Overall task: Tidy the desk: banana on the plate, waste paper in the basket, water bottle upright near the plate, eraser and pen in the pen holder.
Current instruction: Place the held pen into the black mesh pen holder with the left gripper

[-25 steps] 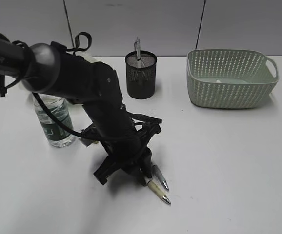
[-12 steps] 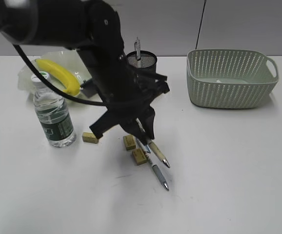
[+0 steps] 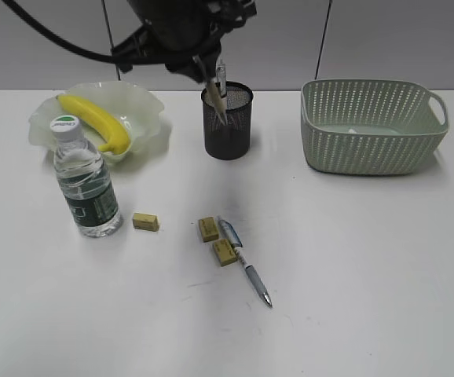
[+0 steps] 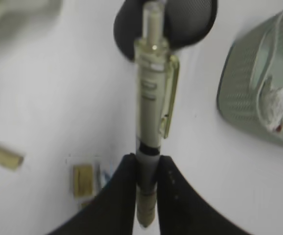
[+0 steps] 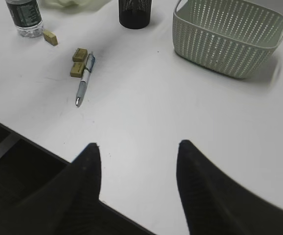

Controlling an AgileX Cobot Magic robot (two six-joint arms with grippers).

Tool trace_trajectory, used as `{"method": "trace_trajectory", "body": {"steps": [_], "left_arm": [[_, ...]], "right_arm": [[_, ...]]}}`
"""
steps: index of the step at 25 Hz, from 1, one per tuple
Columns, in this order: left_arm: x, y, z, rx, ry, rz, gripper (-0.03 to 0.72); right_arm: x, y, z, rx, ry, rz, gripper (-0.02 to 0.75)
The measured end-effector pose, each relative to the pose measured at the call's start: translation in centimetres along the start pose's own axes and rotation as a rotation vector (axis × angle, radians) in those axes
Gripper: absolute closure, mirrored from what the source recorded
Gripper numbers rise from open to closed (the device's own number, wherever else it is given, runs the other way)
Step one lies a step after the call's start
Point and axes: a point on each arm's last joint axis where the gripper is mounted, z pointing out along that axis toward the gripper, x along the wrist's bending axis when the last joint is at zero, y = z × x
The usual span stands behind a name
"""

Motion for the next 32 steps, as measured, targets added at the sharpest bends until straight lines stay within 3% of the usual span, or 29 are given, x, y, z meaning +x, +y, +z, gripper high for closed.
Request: {"method": "trace_trajectory", "body": {"steps": [6, 10, 21, 32], "left_arm": [[-2.3, 2.8, -0.9, -0.309, -0.202, 0.163, 0.611], [-2.8, 3.8, 0.4, -0.429, -0.229, 0.291, 0.611], [-0.7, 5.7, 8.4, -0.445, -0.200, 0.370, 0.611], [0.1, 4.7, 13.5, -0.405, -0.211, 0.420, 0.611]], "right_arm": [[0.0, 0.0, 0.0, 0.000, 0.000, 0.000, 0.335], [0.0, 0.0, 0.0, 0.000, 0.000, 0.000, 0.335], [0.0, 0.0, 0.0, 0.000, 0.000, 0.000, 0.335], [0.0, 0.0, 0.0, 0.000, 0.000, 0.000, 0.335]]}}
